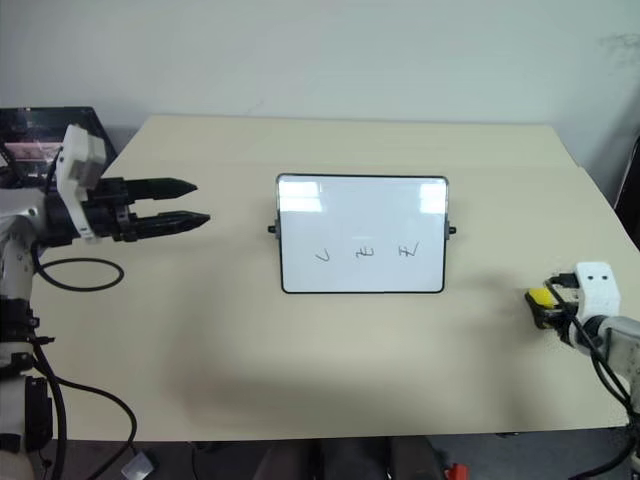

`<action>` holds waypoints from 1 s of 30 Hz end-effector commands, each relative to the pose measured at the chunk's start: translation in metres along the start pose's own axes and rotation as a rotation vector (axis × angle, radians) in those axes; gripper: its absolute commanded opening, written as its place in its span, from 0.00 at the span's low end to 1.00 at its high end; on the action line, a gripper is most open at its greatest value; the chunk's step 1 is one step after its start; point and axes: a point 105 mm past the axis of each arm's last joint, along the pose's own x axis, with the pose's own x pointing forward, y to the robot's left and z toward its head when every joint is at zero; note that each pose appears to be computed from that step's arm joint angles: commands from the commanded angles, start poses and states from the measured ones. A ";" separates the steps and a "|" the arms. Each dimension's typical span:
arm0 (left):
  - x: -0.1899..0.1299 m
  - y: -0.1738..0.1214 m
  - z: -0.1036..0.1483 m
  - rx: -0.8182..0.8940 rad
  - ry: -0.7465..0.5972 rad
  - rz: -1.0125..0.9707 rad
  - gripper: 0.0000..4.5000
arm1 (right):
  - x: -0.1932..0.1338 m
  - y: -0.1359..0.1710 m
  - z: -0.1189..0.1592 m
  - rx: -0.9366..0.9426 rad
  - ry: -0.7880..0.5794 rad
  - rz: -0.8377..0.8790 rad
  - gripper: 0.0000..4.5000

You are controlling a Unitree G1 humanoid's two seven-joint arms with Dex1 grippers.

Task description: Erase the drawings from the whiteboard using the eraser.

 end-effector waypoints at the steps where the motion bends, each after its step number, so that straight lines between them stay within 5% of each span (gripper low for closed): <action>1: -0.003 0.002 0.013 0.059 -0.013 0.012 0.81 | -0.027 0.004 0.059 -0.077 -0.208 0.005 0.24; 5: -0.001 0.003 0.014 0.064 -0.018 0.012 0.81 | -0.040 0.033 0.103 -0.120 -0.384 0.111 0.24; 15: -0.003 0.004 0.013 0.067 -0.015 0.023 0.81 | -0.059 0.136 0.148 -0.427 -0.601 0.459 0.23; 22: -0.003 0.003 0.012 0.066 -0.014 0.025 0.81 | -0.043 0.232 0.152 -0.653 -0.667 0.739 0.23; 30: -0.006 0.001 0.012 0.064 -0.012 0.033 0.81 | -0.015 0.308 0.141 -0.862 -0.678 0.804 0.23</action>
